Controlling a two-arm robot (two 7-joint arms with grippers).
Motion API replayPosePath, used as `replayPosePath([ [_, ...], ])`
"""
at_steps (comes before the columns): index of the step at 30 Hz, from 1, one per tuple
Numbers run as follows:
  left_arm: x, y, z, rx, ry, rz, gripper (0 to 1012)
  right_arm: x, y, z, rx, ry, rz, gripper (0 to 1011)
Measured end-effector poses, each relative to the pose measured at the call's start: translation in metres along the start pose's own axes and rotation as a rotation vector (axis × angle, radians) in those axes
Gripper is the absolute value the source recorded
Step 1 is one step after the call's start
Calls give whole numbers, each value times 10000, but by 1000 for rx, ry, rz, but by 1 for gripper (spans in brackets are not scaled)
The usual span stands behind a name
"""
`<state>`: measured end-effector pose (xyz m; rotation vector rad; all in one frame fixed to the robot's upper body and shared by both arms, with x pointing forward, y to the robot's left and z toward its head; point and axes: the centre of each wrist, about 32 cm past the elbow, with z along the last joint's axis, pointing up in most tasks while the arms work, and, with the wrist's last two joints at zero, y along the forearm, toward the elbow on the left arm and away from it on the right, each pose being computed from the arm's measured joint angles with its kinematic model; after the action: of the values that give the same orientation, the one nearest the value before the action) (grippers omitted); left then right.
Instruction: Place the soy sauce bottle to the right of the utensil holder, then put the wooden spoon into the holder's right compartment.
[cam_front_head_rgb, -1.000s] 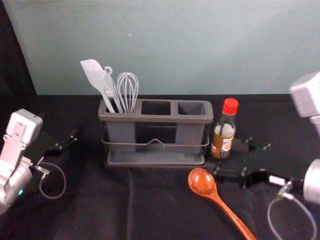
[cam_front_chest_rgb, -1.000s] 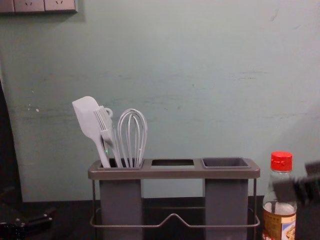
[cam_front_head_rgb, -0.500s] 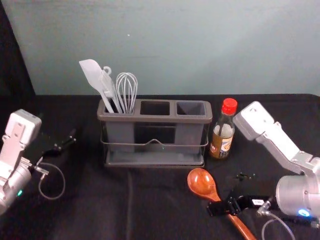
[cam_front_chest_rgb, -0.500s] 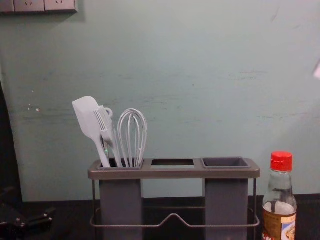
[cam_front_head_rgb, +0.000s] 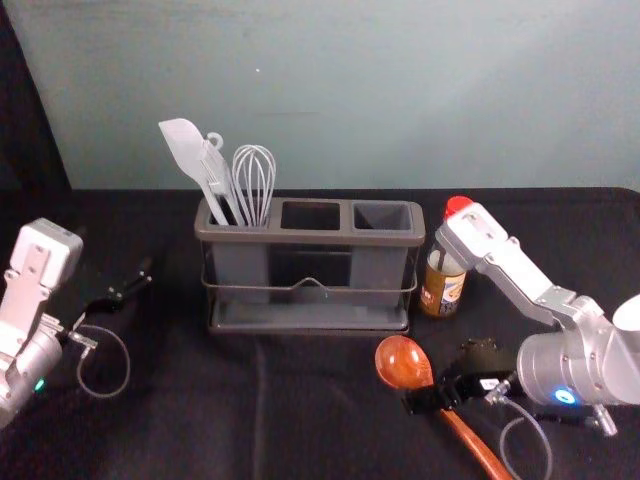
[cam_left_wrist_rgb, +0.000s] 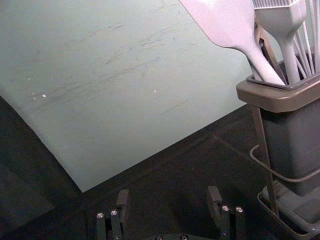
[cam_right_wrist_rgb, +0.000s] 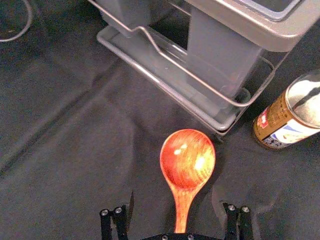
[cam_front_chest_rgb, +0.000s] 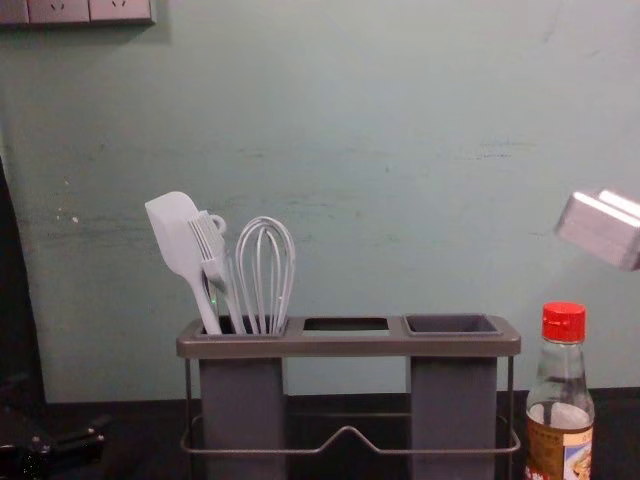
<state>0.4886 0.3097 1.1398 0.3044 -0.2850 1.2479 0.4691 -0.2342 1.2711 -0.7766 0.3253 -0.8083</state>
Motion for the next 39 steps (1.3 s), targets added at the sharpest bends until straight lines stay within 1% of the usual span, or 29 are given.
replayPosePath([
  [11,0,0,0,0,0,0,1011,79,252,61,-19,29,5,1002],
  [15,0,0,0,0,0,0,1011,94,312,86,-20,36,0,1000],
  [22,0,0,0,0,0,0,1011,114,390,139,-21,37,-10,1002],
  [31,0,0,0,0,0,0,1011,109,494,218,-28,28,-6,1000],
  [39,0,0,0,0,0,0,1011,134,535,228,-36,33,-16,1000],
])
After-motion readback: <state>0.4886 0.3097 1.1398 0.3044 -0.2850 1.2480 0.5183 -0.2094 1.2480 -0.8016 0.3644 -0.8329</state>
